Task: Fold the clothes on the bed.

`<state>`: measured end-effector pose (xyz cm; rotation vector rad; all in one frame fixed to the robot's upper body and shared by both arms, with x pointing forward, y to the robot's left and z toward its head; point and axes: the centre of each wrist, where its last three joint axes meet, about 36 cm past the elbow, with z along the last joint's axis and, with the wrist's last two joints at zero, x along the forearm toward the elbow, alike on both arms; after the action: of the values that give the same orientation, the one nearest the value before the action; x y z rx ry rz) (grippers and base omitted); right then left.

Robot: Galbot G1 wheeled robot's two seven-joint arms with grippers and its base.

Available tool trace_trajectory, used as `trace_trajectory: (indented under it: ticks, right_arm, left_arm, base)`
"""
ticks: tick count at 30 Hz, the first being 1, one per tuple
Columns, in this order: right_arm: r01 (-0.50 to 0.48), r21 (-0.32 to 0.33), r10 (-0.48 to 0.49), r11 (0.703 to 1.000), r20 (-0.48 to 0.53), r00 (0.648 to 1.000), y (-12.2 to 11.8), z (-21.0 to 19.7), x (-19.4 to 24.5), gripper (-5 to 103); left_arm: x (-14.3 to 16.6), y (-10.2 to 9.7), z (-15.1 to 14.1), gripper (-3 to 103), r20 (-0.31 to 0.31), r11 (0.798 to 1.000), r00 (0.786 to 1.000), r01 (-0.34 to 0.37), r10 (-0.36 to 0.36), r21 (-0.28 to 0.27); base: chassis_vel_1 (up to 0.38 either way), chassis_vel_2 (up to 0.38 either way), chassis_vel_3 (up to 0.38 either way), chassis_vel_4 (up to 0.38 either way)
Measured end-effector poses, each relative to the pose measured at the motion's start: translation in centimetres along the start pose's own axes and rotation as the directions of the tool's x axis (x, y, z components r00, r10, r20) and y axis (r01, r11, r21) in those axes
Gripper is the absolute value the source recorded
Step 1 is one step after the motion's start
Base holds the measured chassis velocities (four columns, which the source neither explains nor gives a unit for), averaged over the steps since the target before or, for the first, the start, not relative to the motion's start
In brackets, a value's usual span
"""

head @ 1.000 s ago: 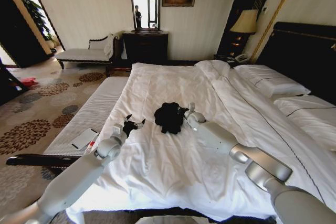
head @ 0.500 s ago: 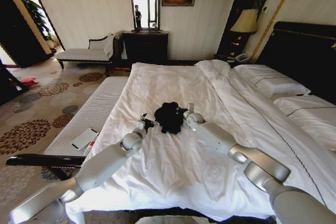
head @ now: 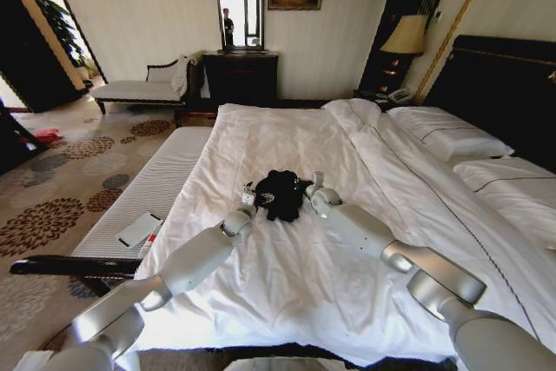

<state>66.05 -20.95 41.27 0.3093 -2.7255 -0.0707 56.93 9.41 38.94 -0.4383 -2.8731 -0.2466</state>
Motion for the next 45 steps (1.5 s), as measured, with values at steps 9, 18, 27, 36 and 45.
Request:
trace_trajectory:
  ticks: [9,18,27,36,45]
  right_arm:
    - [-0.003,0.002,0.003,1.0,-0.002,1.0,-0.3,0.0,0.1,0]
    - [-0.002,0.001,0.002,1.0,-0.006,1.0,-0.3,0.3,0.1,0]
    - [-0.007,-0.01,0.007,1.0,-0.008,1.0,-0.4,0.5,0.2,0]
    - [-0.015,-0.007,0.015,1.0,-0.01,1.0,-0.9,0.8,0.5,0]
    - [-0.006,-0.007,0.006,1.0,-0.012,1.0,-0.7,1.0,0.7,0]
  left_arm:
    - [-2.3,-2.7,0.8,103,-0.006,1.0,1.0,-0.012,0.012,0.003]
    - [-4.3,-4.4,0.8,99,0.003,1.0,1.0,-0.003,0.003,-0.002]
    - [-5.5,-4.3,1.3,99,-0.007,1.0,1.0,0.01,-0.01,0.002]
    - [-6.4,-4.6,2.0,84,-0.012,0.999,0.999,0.032,-0.031,0.014]
    - [-7.1,-3.8,2.2,41,-0.02,0.998,0.998,0.06,-0.06,0.035]
  base:
    - [0.0,0.0,0.0,0.0]
    - [0.0,0.0,0.0,0.0]
    - [0.0,0.0,0.0,0.0]
    - [0.0,0.0,0.0,0.0]
    - [0.0,0.0,0.0,0.0]
